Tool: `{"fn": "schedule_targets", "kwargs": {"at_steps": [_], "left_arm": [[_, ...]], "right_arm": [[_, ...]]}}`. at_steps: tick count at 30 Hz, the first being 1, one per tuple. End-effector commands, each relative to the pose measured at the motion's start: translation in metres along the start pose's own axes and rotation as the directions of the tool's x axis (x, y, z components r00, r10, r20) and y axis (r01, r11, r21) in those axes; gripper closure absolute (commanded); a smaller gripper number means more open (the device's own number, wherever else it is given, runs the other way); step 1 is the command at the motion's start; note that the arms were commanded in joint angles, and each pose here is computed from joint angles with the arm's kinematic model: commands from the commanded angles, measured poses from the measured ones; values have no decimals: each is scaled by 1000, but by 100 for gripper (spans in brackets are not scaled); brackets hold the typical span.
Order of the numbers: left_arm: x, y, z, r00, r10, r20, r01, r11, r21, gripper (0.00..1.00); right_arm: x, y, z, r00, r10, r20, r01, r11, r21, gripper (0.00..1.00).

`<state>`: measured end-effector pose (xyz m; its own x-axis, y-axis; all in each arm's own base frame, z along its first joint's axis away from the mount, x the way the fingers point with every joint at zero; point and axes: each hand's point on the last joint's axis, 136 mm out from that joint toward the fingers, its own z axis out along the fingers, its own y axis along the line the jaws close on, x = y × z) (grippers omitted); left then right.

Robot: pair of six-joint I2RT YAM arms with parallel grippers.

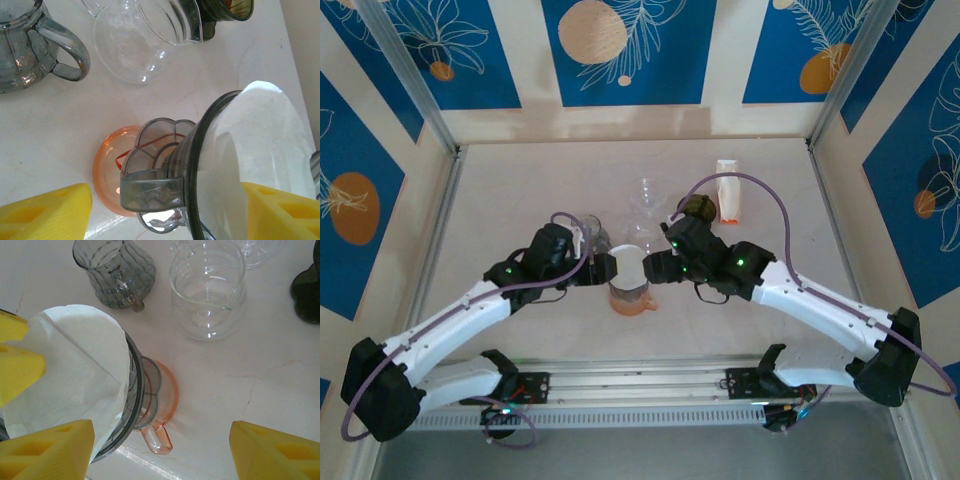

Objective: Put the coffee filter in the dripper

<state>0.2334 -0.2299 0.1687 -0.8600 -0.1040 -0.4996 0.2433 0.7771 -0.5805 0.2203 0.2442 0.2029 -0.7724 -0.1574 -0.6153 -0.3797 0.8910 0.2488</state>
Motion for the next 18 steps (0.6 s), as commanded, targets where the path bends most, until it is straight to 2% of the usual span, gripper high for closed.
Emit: {"fn": "schedule_targets", "kwargs": {"at_steps": [1, 5, 9, 13, 15, 18], "left_arm": [[-7, -11, -8, 1000, -9, 30, 7, 998, 55, 23], [-12, -14, -15, 999, -8, 50, 5, 998, 58, 22], [-32, -8, -32, 992, -1, 125, -1, 1000, 17, 24], [-57, 16, -39, 978, -110, 175, 108, 994, 19, 27], [-68, 31, -35, 967, -165, 193, 165, 986, 19, 31], [-79, 52, -21, 959, -198, 205, 209, 977, -34, 43]], "right_arm": [[-4, -3, -5, 999, 19, 40, -19, 1000, 10, 27], [-6, -6, -9, 998, 25, 61, -26, 1000, 16, 27], [-7, -13, -16, 995, 38, 93, -41, 999, 30, 28], [-5, -17, -21, 992, 55, 117, -58, 998, 23, 28], [-3, -19, -22, 991, 60, 120, -63, 998, 20, 28], [0, -22, -21, 991, 65, 119, -68, 997, 21, 28]]}}
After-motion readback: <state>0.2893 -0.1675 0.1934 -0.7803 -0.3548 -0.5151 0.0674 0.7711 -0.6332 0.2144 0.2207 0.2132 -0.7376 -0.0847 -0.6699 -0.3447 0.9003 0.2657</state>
